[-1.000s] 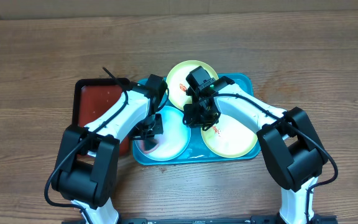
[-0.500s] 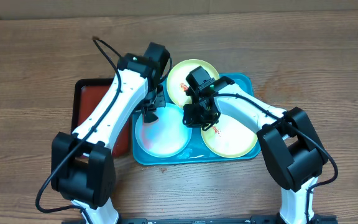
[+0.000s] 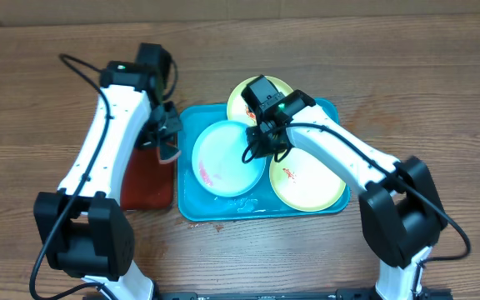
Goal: Clean dirty plates on tray and stack at the side
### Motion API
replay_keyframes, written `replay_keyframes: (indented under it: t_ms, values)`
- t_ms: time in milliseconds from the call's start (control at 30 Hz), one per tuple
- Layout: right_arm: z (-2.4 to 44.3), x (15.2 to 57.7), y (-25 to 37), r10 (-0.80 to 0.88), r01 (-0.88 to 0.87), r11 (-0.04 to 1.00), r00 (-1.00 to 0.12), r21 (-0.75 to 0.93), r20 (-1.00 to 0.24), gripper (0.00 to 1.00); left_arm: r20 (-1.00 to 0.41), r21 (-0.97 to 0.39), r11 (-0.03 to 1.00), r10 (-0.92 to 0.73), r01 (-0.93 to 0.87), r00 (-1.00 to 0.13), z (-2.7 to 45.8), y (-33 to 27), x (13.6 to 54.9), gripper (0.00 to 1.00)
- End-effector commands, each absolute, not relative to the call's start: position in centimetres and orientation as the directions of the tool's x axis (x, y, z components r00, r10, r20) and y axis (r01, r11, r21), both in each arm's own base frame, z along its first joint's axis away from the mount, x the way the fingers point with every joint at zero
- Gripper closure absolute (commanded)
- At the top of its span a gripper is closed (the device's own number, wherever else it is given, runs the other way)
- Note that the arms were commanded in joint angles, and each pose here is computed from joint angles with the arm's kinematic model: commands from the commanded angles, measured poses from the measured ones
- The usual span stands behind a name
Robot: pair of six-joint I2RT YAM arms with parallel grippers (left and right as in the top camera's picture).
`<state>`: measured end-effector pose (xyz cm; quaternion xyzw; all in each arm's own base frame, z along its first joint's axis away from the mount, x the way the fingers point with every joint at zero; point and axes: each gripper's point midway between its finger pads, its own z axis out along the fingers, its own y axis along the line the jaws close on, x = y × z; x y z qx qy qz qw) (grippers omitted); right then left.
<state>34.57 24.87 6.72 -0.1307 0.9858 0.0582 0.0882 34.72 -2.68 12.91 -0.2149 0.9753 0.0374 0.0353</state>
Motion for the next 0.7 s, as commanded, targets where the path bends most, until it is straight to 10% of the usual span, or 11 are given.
replay_keyframes:
  t_ms: [0,667]
  values:
    - [14.2,37.8,23.0,-0.334,-0.262,0.94,-0.838,-0.219,-0.432,0.96,-0.107,0.029,0.882,-0.465,-0.47,-0.879,14.0,-1.0,34.8,0.96]
    - [27.9,34.4,28.9,-0.804,-0.123,0.518,-0.408,-0.847,-0.433,0.96,-0.099,0.035,0.794,-0.601,-0.606,-0.793,13.9,7.0,34.0,0.96]
